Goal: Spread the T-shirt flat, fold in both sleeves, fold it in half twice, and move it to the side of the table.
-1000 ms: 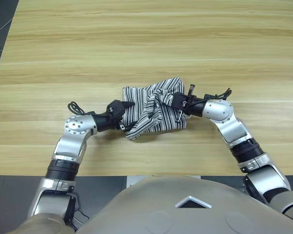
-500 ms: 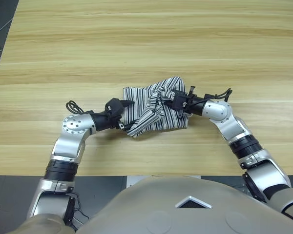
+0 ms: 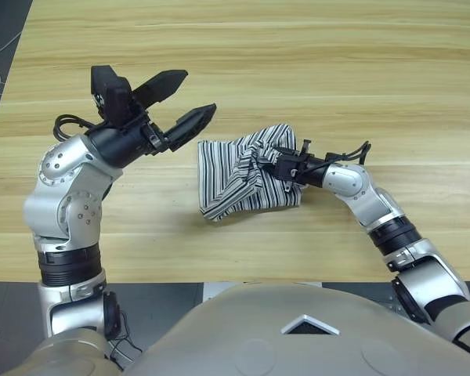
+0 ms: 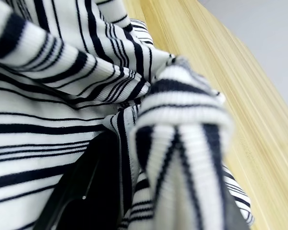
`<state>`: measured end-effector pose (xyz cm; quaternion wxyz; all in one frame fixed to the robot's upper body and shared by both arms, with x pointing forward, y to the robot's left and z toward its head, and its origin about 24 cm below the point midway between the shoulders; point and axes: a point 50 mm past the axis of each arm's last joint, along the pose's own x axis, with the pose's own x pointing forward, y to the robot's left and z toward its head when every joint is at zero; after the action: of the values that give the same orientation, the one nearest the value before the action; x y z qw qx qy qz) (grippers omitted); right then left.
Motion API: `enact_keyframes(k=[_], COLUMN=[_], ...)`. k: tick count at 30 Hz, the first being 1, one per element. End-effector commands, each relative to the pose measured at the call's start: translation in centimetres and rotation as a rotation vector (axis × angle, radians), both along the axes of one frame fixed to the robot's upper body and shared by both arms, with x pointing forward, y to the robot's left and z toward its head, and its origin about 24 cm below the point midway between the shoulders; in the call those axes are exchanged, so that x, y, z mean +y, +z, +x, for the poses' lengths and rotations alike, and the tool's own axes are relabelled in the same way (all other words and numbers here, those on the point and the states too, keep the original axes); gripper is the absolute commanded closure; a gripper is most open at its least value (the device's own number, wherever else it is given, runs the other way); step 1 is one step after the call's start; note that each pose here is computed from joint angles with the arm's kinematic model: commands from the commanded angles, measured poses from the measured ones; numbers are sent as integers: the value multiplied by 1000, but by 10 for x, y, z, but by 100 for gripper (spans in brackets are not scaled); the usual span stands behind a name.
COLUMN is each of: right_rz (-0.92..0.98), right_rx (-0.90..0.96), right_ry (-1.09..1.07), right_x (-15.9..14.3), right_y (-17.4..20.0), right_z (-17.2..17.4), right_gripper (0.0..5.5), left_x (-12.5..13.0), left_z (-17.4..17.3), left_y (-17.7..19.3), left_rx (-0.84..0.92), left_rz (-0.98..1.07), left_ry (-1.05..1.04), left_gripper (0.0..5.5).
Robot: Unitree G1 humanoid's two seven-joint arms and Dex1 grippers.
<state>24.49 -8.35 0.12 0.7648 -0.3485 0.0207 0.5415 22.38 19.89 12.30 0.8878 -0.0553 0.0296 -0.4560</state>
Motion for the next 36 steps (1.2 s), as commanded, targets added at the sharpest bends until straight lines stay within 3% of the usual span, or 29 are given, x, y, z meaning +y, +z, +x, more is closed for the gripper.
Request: enact_keyframes(k=[1,10,19,36], right_rz=[-178,-184,-176,-164], right_rx=[134,128,121,130], right_ry=[-8,-42,-51,-60], right_x=[-18,-21,-18,-17], right_y=[-37,-37,-36,-37], right_z=[-20,-17,-16,-18], right_gripper=[396,396,396,392], left_x=[-12,-21,-37,-41], left_z=[-22,-71,-93,-83], left_y=[-12,-29,-52,-68], left_rx=[85,155,212,187], left_rz=[39,277,338,392], left_ry=[-80,6,-3,43], left_gripper=[145,145,145,404])
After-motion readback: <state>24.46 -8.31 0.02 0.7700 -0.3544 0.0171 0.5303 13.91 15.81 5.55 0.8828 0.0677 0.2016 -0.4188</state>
